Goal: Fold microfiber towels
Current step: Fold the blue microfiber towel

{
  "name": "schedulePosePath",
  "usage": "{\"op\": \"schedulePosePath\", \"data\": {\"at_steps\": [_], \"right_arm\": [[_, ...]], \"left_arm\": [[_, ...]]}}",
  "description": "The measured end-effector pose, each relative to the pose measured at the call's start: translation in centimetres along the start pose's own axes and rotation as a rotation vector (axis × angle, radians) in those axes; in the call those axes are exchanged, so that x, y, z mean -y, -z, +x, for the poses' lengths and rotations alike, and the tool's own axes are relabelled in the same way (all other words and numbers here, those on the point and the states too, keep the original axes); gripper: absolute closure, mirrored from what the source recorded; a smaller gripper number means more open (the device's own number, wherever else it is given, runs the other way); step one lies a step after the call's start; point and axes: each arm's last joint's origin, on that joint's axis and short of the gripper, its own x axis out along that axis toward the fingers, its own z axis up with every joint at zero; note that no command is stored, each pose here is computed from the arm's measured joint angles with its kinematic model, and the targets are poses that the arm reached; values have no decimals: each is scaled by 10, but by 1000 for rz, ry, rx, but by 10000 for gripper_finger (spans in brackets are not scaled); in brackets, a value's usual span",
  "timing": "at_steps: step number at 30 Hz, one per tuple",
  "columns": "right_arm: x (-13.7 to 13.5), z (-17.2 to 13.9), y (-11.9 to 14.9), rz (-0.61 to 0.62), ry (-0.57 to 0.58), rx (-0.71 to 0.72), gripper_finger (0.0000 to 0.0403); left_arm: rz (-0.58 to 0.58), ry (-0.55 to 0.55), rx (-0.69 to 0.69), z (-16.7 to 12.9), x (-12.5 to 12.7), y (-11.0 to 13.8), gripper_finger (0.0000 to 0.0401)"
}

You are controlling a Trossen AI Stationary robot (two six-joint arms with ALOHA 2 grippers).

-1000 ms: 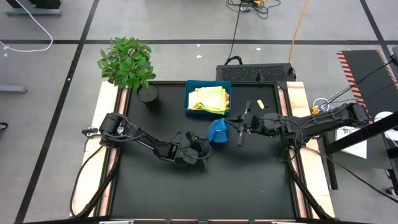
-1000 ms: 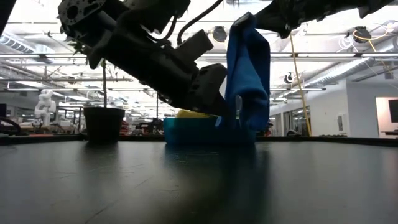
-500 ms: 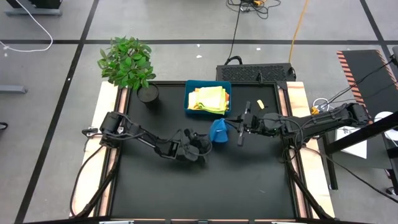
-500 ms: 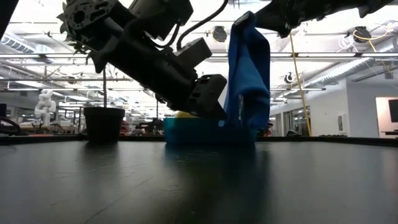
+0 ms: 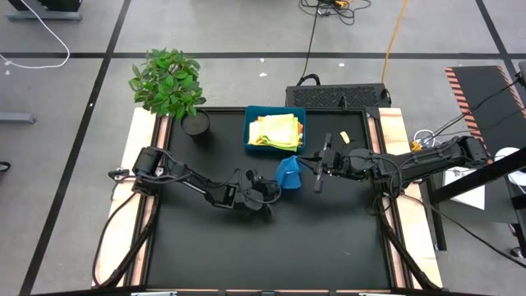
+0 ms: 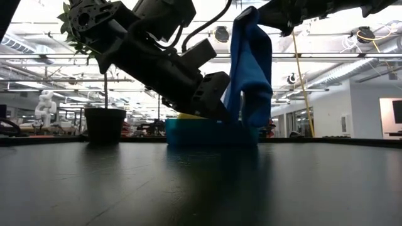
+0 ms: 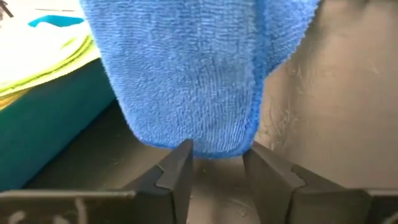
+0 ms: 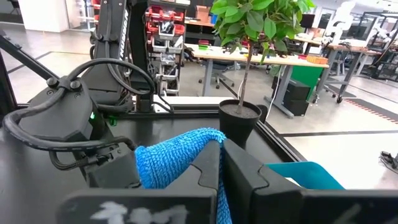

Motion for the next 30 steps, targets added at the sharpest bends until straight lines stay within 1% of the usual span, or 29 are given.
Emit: {"op": "schedulePosePath", "data": {"at_steps": [3, 5, 8, 9, 12, 15, 17, 20, 22, 24, 27, 30], "right_arm": [[0, 0, 0, 0, 0, -1, 400], [0, 0, 1, -4, -2, -11, 400], [0, 0, 4, -14, -7, -39, 400], [-1, 0, 5, -17, -7, -46, 400], [-1, 0, 8, -31, -10, -84, 400], [-2, -1, 11, -40, -40, -107, 400], [-3, -1, 12, -42, -73, -121, 400], [-5, -2, 13, -44, -124, -129, 400], [-7, -3, 14, -48, -138, -138, 400], [-11, -4, 16, -56, -153, -154, 400], [-18, -7, 18, -27, -188, -182, 400], [-26, -12, 22, -2, -277, -225, 400]], "left_arm": [[-6, -15, 3, 0, -1, 0, 290], [-2, -20, 3, 0, -1, 0, 322], [39, -19, 2, -1, 0, 0, 382], [54, -17, 4, -2, 1, -1, 390], [92, -13, 23, -9, 1, -9, 394], [134, -47, 21, -21, -1, -18, 397], [176, -88, 8, -32, -4, -25, 397], [208, -144, 8, -53, -9, -39, 398], [223, -161, 11, -69, -12, -48, 399], [228, -151, 19, -86, -16, -58, 399], [227, -118, 43, -111, -19, -71, 399], [239, -83, 57, -134, -22, -78, 400]]}}
